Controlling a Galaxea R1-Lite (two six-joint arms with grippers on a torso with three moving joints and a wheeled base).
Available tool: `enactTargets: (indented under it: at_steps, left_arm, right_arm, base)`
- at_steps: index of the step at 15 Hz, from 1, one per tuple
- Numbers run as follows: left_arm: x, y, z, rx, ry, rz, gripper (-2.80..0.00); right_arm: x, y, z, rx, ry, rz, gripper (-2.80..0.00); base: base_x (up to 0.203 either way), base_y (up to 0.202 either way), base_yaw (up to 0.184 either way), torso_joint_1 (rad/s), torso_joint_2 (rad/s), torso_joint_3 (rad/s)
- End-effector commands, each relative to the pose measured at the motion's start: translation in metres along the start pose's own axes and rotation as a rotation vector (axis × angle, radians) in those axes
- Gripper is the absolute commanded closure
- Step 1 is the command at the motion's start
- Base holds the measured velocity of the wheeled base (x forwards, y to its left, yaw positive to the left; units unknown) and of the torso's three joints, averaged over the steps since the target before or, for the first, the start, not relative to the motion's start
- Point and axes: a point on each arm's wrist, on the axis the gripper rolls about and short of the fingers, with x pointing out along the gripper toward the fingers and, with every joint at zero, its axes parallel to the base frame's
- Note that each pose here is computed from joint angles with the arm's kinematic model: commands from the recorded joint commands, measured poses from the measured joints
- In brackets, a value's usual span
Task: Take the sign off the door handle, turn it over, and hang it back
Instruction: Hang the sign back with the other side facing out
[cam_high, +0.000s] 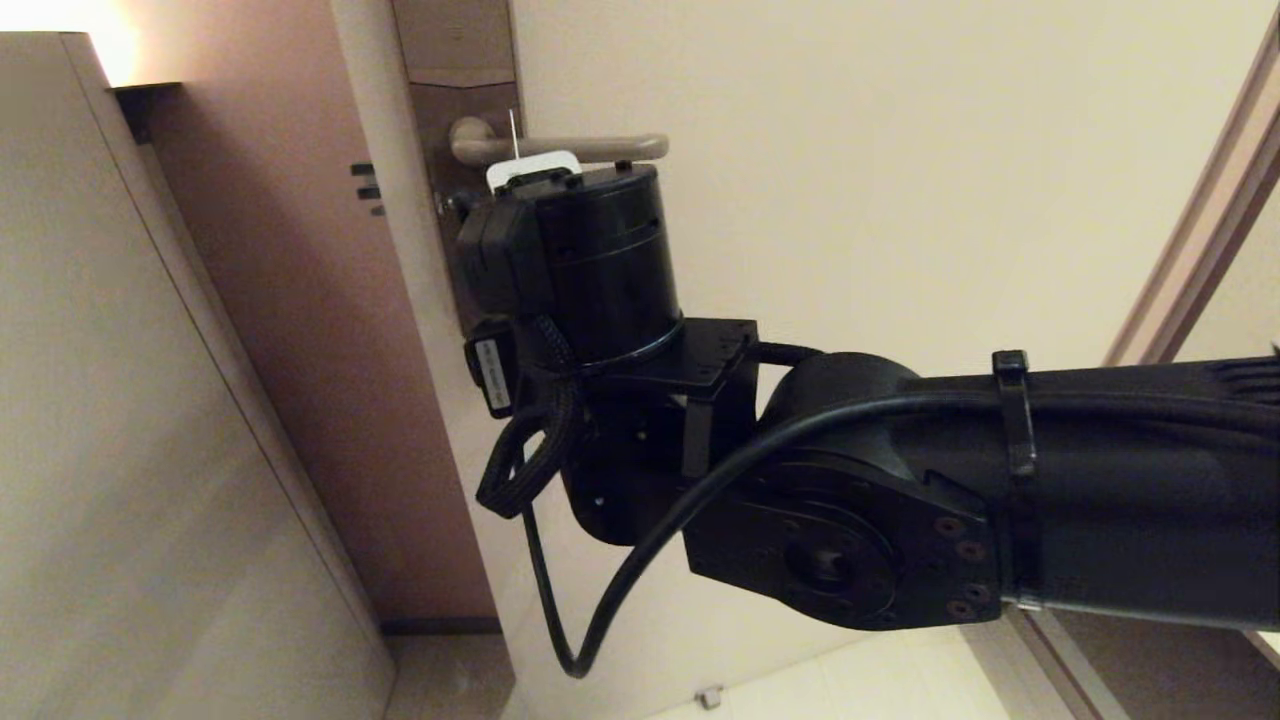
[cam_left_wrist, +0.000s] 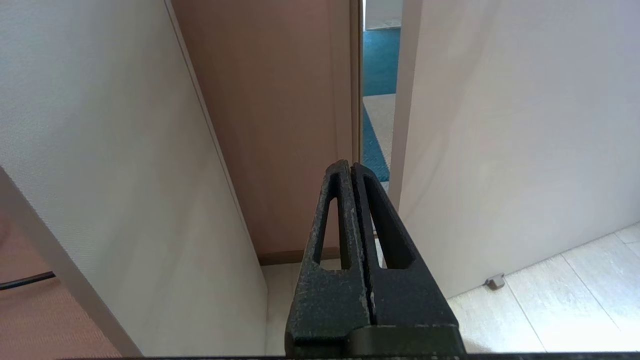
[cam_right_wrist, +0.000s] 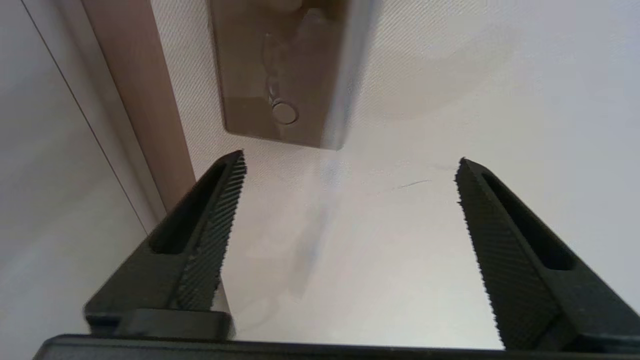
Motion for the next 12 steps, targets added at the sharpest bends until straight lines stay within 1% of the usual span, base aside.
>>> enactTargets:
  at_steps: [1,6,12]
  left_arm:
    - [0.0,0.0,0.0,0.0,0.001,0.0,0.0]
    - [0.0,0.0,0.0,0.0,0.001,0.0,0.0]
    - [0.0,0.0,0.0,0.0,0.001,0.0,0.0]
  right_arm:
    - [-0.009,-0.008,0.009,0.011,-0.013,-0.003,-2.8]
    - [-0.025,-0.021,0.009,-0.004,0.005,-0.004,-2.8]
    - [-0.03,-0.021,0.009,-0.011,0.007,0.005,-2.8]
  base:
    - [0.0,0.0,0.0,0.0,0.0,0.0]
    - [0.0,0.0,0.0,0.0,0.0,0.0]
    - [0.0,0.0,0.0,0.0,0.0,0.0]
